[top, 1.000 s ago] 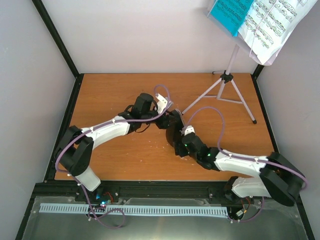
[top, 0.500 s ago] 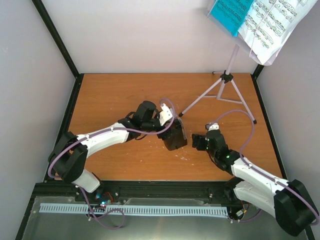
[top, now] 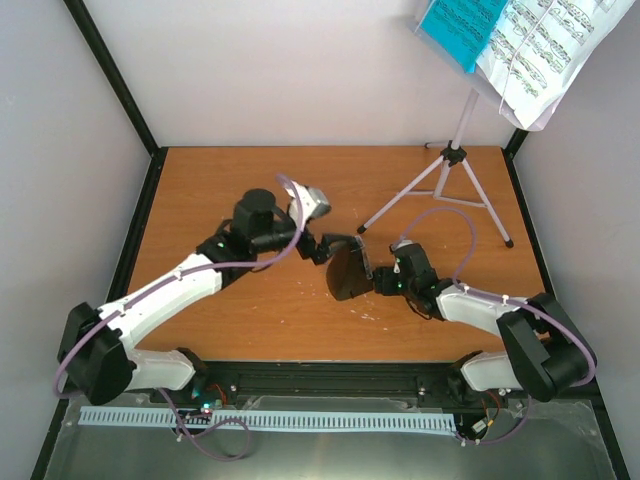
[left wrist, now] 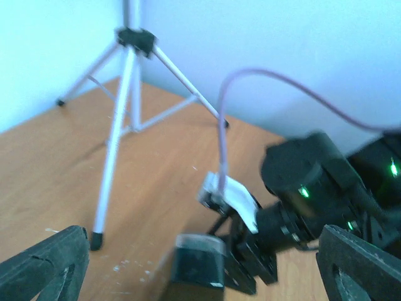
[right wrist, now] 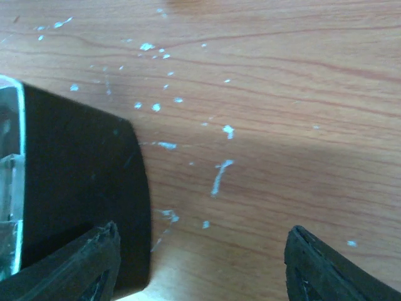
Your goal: Pack up the instrument practice props
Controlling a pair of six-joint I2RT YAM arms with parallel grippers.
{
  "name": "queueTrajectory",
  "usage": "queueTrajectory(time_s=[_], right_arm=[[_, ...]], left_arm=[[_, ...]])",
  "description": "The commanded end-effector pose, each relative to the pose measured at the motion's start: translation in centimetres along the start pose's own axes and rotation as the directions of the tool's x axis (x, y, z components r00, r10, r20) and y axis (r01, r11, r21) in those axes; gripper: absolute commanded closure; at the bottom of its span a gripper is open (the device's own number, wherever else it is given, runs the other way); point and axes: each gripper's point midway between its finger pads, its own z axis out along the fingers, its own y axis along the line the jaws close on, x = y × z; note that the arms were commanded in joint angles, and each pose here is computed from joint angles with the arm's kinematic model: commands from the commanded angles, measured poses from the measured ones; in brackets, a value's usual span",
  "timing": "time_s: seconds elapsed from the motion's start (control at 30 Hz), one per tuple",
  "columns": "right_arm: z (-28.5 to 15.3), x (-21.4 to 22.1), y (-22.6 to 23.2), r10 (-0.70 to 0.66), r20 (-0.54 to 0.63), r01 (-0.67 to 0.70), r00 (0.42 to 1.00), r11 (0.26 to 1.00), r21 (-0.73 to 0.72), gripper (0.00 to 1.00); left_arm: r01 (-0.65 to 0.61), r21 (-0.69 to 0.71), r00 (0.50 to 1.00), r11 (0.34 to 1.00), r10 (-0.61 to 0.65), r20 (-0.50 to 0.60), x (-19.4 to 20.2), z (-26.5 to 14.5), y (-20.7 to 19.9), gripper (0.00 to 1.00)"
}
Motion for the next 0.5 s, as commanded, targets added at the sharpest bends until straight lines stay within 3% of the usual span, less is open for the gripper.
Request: queueTrajectory(time_s=[0.0,0.23,0.37,0.47], right_arm=[[-0.1,0.0,4.0,-0.121,0.011,0.121,0.993,0.982,-0.144,0.29],[-0.1,2.9,13.8,-0.296,0.016,0.282,0.955,0.890,-0.358,0.36],[1.1,2.3,17.4,-0.319,0.065,0.322,0.945,0.889,-0.324,0.39],[0.5,1.3,17.7,-0.321,0.107,0.338,0.941,0.891,-0.304,0.39]], left_arm=[[0.161,-0.094,0.986,0.983,-0.155,0.070,-3.6,-3.6,3.6,0.01],[0.154,-0.215,0.984,0.964,-0.131,0.119,-5.1,-7.0,6.8,0.01],[0.136,-0.253,0.986,0.958,-0.105,0.132,-6.0,-8.0,7.6,0.00],[0.108,-0.283,0.990,0.953,-0.078,0.115,-6.4,-8.9,7.6,0.01]])
